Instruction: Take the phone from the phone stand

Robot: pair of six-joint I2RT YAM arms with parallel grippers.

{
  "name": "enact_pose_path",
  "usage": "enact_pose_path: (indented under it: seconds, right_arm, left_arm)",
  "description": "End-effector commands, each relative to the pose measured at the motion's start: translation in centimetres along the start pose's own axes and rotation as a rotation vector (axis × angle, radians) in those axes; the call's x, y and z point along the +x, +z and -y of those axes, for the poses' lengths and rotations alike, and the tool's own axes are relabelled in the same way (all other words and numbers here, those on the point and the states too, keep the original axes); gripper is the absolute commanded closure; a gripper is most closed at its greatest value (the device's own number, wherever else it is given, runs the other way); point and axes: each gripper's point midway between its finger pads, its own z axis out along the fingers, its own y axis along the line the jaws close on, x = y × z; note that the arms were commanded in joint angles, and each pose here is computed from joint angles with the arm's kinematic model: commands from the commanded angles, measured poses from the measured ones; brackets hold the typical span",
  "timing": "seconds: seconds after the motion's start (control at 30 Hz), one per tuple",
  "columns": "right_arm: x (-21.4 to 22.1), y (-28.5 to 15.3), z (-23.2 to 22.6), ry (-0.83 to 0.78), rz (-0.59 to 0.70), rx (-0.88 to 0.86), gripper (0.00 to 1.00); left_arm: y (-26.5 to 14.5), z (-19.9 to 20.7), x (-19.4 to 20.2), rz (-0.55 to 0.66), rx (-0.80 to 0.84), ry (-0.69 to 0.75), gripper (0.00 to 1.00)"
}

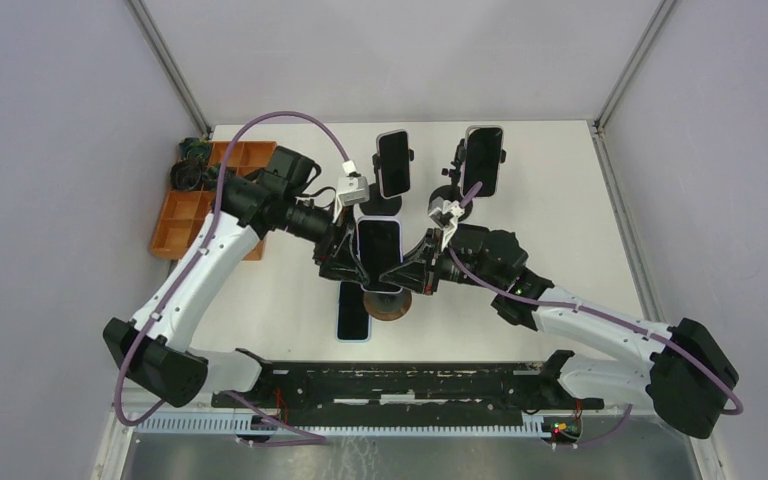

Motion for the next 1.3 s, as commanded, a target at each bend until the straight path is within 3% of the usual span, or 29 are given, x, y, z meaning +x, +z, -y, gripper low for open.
enact_pose_path:
  seconds: [0.0,0.07,0.23,0.43,0.57,0.8,1.27]
  right_arm:
    - [-4.4,-0.6,-2.4,-0.082,0.129,-0.058,1.0]
    - [-4.8,-1.3,-3.0,-0.102,0.151,-0.08,1.0]
    - [-6.3,-3.0,-5.1,-0.133,0.229,-0.165,1.0]
    - [-7.8,-4.2,-9.1,-0.079,0.303,-0.36,1.0]
    - [-8.6,-3.6,-11.2,-0.079,0.326,-0.43,1.0]
    - [-9.7,-2.2,-13.9,-0.099,0.348,-0.493,1.0]
    - [-11.4,-0.3,-15.6,-0.069,0.417,-0.555,1.0]
  left_arm:
    - [-1.3,2.6,-1.5,0.064,0.004,0.134,0.06]
    - [-1.9,3.7,-1.7,0.084,-0.002,0.186,0.01]
    - [-3.1,5.5,-1.2,0.106,-0.041,0.283,0.0]
    - [-3.4,4.9,1.0,0.102,-0.157,0.35,0.0]
    - [-4.3,3.6,-0.8,0.18,-0.284,0.406,0.0]
    - [-3.8,5.0,-2.1,0.218,-0.184,0.396,0.0]
    - [-3.2,5.7,-1.8,0.224,-0.107,0.398,0.12]
